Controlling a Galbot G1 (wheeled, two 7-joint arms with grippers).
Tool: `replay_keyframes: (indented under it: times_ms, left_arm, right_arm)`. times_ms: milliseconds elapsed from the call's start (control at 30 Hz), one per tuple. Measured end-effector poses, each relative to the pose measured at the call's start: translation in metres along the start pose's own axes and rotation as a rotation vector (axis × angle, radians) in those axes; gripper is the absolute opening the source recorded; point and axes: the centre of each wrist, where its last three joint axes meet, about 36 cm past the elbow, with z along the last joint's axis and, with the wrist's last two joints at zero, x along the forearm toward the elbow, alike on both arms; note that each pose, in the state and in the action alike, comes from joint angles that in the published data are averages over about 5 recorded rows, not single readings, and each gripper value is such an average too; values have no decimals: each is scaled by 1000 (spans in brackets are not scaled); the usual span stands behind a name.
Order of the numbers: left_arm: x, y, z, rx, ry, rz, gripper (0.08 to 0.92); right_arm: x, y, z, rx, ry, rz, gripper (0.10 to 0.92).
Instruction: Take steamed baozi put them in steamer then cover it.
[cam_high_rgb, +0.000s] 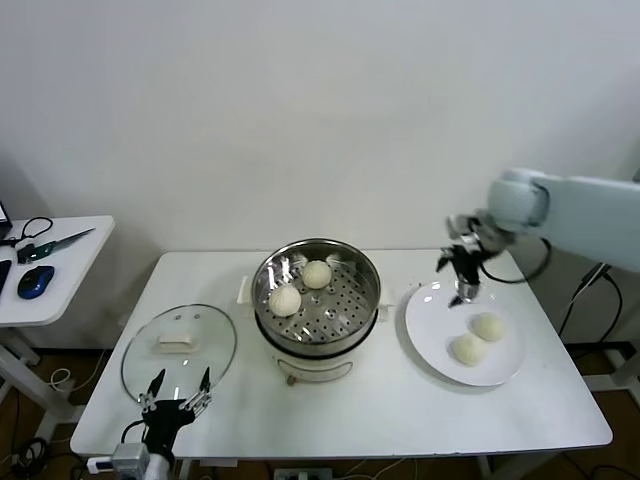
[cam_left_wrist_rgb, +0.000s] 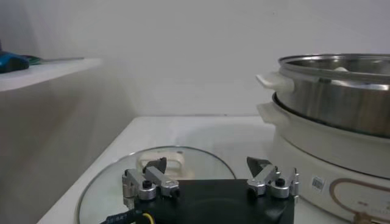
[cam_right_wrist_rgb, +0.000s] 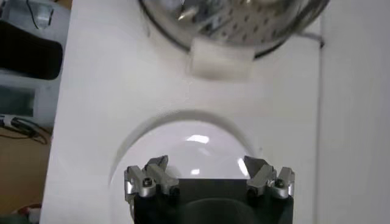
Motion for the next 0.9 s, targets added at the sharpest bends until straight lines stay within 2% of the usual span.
replay_keyframes:
  times_ms: [367, 900]
  left_arm:
    - [-1, -4, 4, 0, 10, 2, 823]
    - [0, -4, 7, -13, 12, -2, 823]
  right_arm:
    - [-66, 31, 47, -72, 52, -18, 823]
    - [-117, 36, 48, -101, 69, -18, 818]
